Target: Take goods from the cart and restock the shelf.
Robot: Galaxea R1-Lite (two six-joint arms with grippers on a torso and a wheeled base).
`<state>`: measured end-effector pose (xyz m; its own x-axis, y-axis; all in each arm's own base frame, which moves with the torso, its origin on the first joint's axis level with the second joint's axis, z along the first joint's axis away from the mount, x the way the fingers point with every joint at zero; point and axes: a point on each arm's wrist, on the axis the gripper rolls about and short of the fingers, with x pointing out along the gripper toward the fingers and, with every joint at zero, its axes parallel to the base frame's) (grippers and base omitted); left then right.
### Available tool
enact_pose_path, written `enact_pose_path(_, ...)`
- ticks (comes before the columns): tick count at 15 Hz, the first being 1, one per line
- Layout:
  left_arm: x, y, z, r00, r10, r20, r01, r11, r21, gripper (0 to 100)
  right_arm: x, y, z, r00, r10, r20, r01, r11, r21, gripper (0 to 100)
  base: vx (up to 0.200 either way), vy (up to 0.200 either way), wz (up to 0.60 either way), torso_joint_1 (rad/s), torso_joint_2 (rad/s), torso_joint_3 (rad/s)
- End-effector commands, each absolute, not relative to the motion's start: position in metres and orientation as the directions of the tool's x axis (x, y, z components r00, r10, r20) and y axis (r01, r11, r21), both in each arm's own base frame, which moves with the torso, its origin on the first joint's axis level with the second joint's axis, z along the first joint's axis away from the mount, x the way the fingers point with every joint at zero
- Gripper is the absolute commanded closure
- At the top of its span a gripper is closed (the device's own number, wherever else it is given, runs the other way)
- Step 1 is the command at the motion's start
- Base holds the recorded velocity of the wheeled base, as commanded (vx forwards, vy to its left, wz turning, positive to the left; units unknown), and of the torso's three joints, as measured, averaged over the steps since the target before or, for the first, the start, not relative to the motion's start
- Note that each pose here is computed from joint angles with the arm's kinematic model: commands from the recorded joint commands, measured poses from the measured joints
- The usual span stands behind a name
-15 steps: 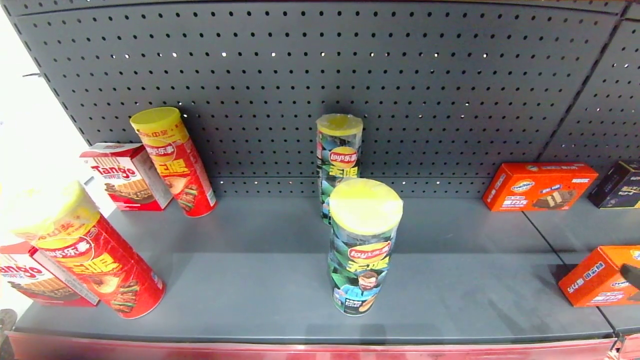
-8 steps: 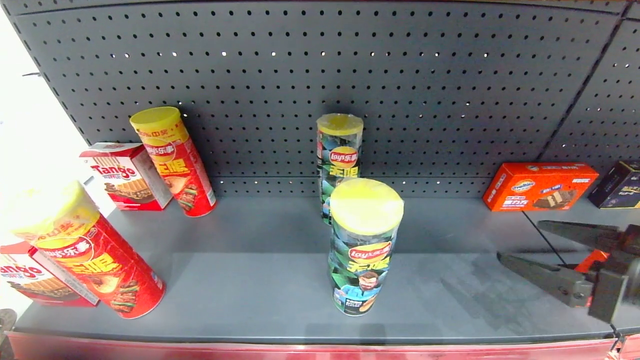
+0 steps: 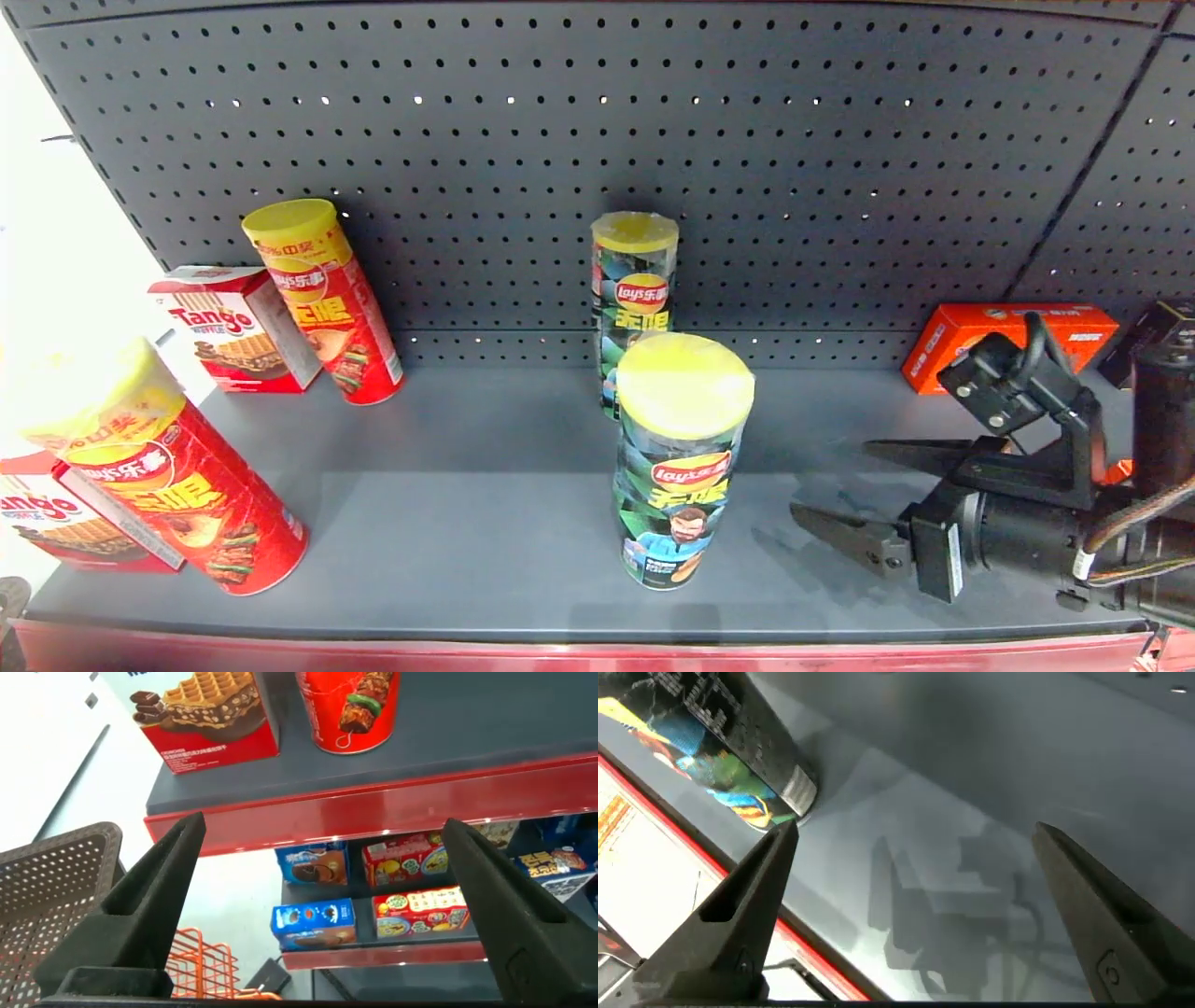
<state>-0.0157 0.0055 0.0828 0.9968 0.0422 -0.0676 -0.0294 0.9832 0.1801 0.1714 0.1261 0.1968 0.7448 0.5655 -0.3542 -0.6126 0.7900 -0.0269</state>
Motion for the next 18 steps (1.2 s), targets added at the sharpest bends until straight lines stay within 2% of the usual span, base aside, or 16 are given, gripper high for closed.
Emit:
enact_pose_path(1, -0.015, 0.005, 0.083, 0.997, 0.042, -0.070, -0.029, 0.983, 0.180, 0, 0.185, 0.138, 0.193, 0.733, 0.564, -0.381, -0.619, 0.785, -0.027, 0, 0.000, 0.000, 0.00, 0.000, 0.00, 0.000)
enact_pose_path(8, -0.015, 0.005, 0.083, 0.997, 0.040, -0.071, -0.032, 0.992, 0.118, 0, 0.194, 0.161, 0.192, 0.719, 0.575, -0.391, -0.637, 0.770, -0.039, 0, 0.000, 0.000, 0.00, 0.000, 0.00, 0.000)
enact_pose_path(18, -0.015, 0.005, 0.083, 0.997, 0.037, -0.071, -0.029, 0.993, 0.117, 0, 0.196, 0.175, 0.190, 0.695, 0.597, -0.401, -0.664, 0.746, -0.040, 0, 0.000, 0.000, 0.00, 0.000, 0.00, 0.000)
